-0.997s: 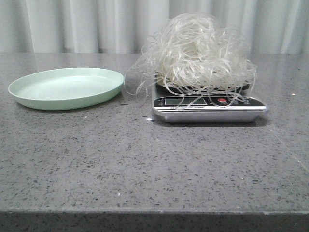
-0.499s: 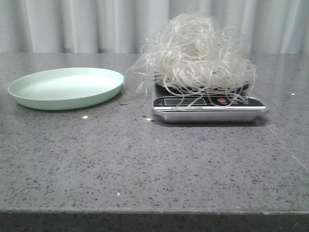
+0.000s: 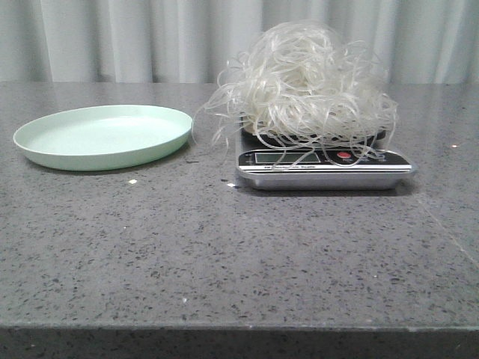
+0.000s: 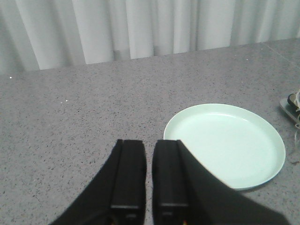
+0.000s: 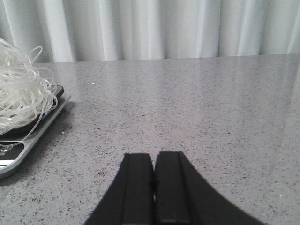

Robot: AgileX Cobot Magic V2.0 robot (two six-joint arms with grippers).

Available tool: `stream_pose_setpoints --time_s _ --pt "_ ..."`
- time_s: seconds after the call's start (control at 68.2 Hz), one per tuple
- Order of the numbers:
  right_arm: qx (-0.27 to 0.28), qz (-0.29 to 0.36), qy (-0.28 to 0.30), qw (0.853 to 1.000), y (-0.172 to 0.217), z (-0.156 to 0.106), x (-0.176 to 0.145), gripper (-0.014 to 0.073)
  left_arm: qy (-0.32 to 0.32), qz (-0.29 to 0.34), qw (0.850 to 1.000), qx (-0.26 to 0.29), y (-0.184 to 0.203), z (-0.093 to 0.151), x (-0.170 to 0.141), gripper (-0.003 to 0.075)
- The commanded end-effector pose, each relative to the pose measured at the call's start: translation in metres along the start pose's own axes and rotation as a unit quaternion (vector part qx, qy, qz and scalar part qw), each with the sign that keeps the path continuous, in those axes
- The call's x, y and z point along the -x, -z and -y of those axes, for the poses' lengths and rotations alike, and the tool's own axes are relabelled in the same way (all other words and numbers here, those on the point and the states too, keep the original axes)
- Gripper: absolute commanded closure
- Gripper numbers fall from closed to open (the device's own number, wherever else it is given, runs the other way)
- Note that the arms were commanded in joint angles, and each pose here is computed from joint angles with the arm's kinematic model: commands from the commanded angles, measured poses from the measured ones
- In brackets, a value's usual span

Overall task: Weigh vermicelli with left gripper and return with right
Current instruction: 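Withdraw the left gripper and let the scale weigh the noodles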

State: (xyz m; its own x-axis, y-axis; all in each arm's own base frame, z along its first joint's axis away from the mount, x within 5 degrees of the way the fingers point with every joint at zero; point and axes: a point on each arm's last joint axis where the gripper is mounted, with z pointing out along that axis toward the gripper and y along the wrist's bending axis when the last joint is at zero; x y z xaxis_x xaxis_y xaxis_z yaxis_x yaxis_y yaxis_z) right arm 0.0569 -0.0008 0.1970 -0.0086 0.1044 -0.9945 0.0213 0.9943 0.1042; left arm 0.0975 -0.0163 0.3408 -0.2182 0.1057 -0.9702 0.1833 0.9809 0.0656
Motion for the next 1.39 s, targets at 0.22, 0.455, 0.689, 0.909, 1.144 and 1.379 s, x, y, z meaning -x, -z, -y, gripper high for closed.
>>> stream_pose_setpoints --time_s 0.22,0.455,0.689,0.909,1.144,1.379 --pt "0.0 0.073 0.001 0.997 0.003 0.0 0.015 0.0444 0.005 0.128 0.992 0.018 0.024 0.001 -0.03 0.0584" --pt "0.0 0.119 0.001 0.993 0.005 -0.001 0.028 0.0444 0.011 0.157 0.987 0.02 0.027 0.002 -0.036 0.0584" --pt "0.009 0.182 0.001 0.983 0.02 -0.007 0.086 0.0444 0.011 0.158 0.987 0.02 0.027 0.002 -0.036 0.0584" --pt "0.015 0.102 0.002 0.995 0.001 -0.017 0.153 0.0444 0.011 0.17 0.985 0.022 0.028 0.001 -0.034 0.0584" --pt "0.042 -0.021 0.019 0.999 -0.049 -0.03 0.211 0.0444 0.011 0.182 0.983 0.023 0.029 0.001 -0.032 0.0584" --pt "0.12 -0.092 0.118 0.981 -0.098 -0.058 0.237 0.0319 0.011 0.182 0.983 0.023 0.029 0.001 -0.032 0.0584"
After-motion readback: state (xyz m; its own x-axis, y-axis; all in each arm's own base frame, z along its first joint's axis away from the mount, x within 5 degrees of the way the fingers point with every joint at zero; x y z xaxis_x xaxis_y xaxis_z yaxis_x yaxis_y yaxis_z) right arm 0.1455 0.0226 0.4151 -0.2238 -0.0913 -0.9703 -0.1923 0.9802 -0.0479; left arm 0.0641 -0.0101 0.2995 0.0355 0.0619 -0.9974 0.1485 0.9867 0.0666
